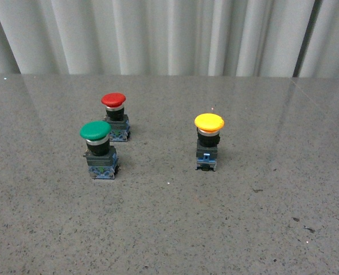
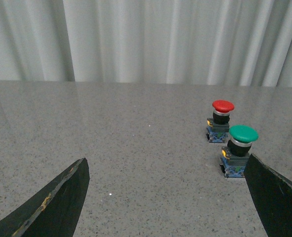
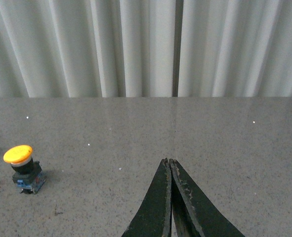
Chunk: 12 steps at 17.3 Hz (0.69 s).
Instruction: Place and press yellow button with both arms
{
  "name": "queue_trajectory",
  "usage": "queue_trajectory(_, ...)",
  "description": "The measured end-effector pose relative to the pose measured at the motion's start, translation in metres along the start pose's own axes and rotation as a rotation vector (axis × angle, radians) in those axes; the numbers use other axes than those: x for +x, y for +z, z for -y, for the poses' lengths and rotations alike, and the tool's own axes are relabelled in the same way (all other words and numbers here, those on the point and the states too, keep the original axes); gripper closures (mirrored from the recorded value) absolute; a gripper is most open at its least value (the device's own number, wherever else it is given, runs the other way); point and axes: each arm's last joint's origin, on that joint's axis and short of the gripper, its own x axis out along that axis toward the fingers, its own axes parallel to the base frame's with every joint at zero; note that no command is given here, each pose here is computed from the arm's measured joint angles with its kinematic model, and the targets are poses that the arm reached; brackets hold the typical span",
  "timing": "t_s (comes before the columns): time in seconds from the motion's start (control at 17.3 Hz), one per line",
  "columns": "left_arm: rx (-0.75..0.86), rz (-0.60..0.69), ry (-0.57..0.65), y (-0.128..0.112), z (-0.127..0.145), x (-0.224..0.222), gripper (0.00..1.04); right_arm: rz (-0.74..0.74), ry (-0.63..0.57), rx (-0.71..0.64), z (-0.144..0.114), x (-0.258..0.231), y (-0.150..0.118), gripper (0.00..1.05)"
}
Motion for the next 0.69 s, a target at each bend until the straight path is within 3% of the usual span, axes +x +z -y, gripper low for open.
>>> queue_trajectory(0.23, 0.0, 0.0, 0.001, 0.0, 0.0, 0.0, 0.07, -0.001, -0.019, -0.002, 0.015, -0.007, -0.015, 1.03)
queue_trajectory(0.69, 0.0, 0.001, 0.0, 0.0, 0.0, 0.0, 0.07, -0.029, 0.001, -0.002, 0.014, -0.019, -0.035, 1.03)
